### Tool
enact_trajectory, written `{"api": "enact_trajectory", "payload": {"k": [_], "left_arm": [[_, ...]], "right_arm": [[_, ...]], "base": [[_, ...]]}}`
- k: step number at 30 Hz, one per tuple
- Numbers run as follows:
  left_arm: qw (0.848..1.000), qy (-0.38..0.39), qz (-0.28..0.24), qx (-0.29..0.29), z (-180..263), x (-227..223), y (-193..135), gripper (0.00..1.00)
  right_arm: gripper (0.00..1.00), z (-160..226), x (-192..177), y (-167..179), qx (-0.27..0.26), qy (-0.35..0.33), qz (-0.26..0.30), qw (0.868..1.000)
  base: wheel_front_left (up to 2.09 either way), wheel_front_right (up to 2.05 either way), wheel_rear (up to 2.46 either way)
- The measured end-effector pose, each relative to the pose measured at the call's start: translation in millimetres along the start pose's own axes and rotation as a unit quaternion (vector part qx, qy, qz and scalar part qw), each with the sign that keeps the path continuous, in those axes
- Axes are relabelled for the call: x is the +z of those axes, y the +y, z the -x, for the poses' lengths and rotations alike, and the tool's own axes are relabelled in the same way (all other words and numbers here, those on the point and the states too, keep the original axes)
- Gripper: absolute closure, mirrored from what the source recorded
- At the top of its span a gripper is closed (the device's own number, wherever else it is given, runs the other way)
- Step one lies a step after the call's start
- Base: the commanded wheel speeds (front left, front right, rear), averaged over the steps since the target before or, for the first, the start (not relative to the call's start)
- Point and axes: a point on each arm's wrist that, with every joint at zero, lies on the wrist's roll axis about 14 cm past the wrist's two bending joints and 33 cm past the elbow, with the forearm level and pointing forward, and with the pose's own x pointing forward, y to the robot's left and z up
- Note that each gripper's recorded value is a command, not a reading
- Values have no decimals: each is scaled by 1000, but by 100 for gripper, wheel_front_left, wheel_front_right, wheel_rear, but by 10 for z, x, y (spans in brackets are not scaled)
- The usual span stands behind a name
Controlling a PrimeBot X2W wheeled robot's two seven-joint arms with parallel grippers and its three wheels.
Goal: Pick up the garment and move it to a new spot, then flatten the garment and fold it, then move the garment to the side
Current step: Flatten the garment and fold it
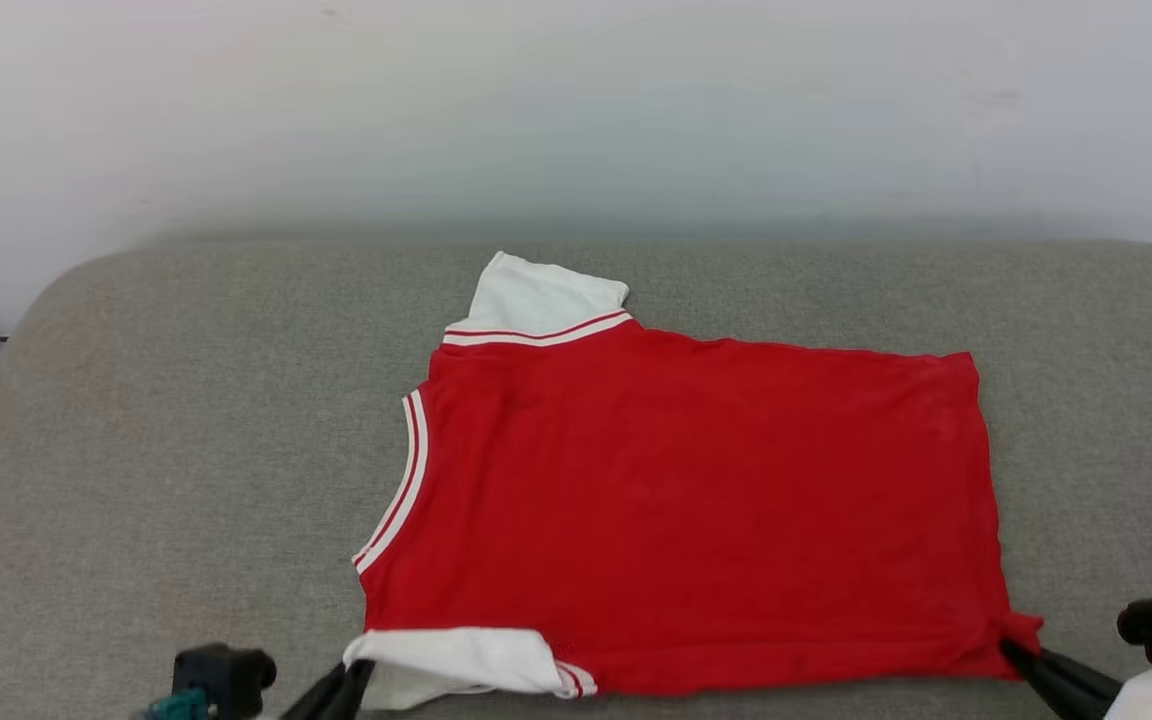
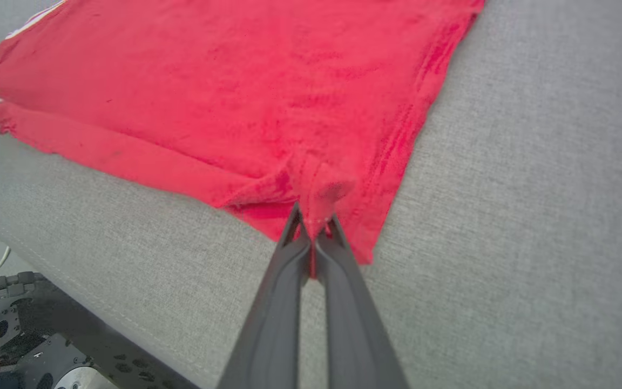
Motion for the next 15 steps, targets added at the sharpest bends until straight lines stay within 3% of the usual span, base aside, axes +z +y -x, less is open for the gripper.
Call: {"api": "enact_trajectory", "payload": {"k": [15], "left_arm": [[991, -56, -108, -46, -987, 911, 82, 100]], "right_arm": [[100, -370, 441, -152, -3, -16, -25, 1000]], "base": [[0, 0, 0]]}}
